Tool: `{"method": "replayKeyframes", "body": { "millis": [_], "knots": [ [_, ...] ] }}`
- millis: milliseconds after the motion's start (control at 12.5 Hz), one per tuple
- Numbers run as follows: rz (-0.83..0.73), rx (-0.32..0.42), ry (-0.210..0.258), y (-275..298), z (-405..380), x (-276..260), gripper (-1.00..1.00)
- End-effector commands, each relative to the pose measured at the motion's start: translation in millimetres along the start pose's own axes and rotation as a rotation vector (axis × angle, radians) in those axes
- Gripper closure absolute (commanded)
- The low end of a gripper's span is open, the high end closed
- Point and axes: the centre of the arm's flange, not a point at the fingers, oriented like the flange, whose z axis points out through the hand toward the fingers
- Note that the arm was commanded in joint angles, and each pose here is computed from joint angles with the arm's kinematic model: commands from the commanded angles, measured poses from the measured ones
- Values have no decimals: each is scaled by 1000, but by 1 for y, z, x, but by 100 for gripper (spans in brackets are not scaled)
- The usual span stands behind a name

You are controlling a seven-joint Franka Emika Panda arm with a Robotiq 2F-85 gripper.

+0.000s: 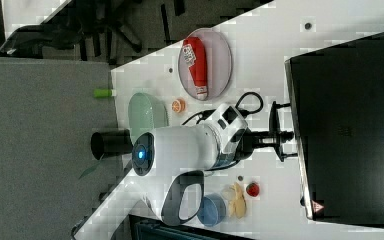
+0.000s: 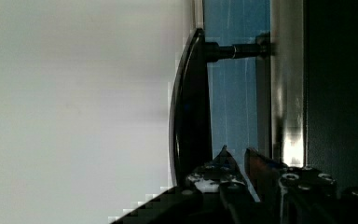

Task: Flap open oven.

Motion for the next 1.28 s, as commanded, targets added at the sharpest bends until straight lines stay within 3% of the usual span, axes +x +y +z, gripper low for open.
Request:
{"method": "replayKeyframes", "body": {
  "millis": [80,720,960,1280],
  "knots": [
    [-38,-15,5,-22,-1,6,65],
    [-65,-168,-54,-131,25,13,65],
    [-97,-279,-59,-166,44,14,65],
    [-68,-410,-33,-221,83,10,65]
  ]
}}
